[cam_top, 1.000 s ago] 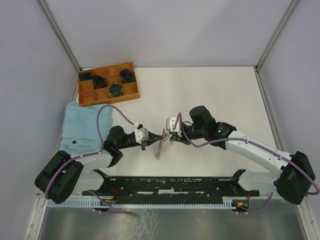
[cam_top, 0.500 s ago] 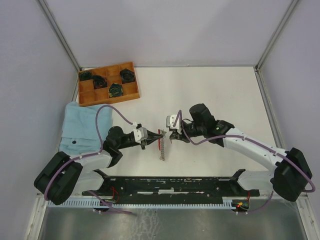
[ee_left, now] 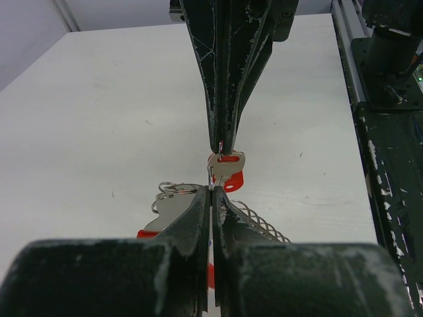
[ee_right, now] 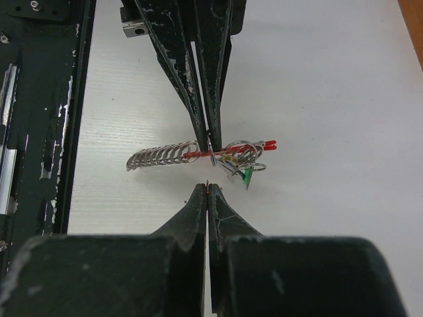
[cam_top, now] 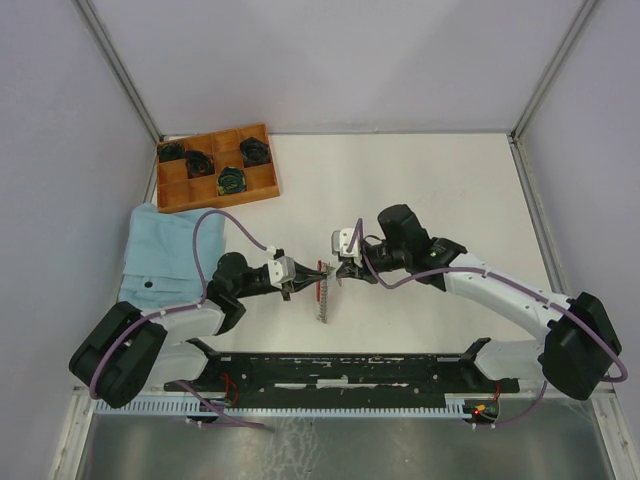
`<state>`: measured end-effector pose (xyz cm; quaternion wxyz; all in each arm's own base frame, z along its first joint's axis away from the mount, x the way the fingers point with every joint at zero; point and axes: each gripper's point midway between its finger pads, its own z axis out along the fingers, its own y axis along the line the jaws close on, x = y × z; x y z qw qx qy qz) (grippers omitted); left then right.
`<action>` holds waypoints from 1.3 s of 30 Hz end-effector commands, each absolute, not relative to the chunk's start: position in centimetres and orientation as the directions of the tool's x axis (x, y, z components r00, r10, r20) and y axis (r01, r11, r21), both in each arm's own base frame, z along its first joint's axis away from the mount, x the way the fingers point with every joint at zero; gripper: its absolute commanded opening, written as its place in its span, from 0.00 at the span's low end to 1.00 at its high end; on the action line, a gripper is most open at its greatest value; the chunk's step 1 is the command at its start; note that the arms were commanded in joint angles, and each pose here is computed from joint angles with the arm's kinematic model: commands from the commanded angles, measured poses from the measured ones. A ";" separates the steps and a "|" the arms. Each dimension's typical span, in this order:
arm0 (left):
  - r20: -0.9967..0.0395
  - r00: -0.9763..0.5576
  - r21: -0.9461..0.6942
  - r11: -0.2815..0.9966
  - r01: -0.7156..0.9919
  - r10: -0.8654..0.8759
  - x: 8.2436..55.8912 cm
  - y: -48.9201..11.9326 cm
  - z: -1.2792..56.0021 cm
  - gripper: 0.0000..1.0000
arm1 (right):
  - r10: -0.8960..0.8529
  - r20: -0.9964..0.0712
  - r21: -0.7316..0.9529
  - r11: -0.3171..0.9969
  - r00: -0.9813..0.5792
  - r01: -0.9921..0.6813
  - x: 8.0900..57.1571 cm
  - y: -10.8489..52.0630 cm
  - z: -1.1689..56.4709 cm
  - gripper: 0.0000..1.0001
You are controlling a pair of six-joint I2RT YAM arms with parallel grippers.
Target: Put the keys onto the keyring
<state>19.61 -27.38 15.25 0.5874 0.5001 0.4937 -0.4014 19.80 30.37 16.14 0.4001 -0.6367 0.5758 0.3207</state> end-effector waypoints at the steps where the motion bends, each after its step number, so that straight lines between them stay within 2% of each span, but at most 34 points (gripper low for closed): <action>1: -0.965 0.262 0.254 0.173 0.952 -0.029 19.8 -27.6 17.4 0.03 | -0.405 -0.891 -0.208 -0.041 0.207 -0.977 20.7 31.7 19.0 0.01; 39: -0.969 0.245 0.238 0.144 0.961 -0.032 19.7 -27.9 17.3 0.03 | -0.402 -0.894 -0.177 -0.087 0.197 -0.980 20.4 32.4 18.6 0.01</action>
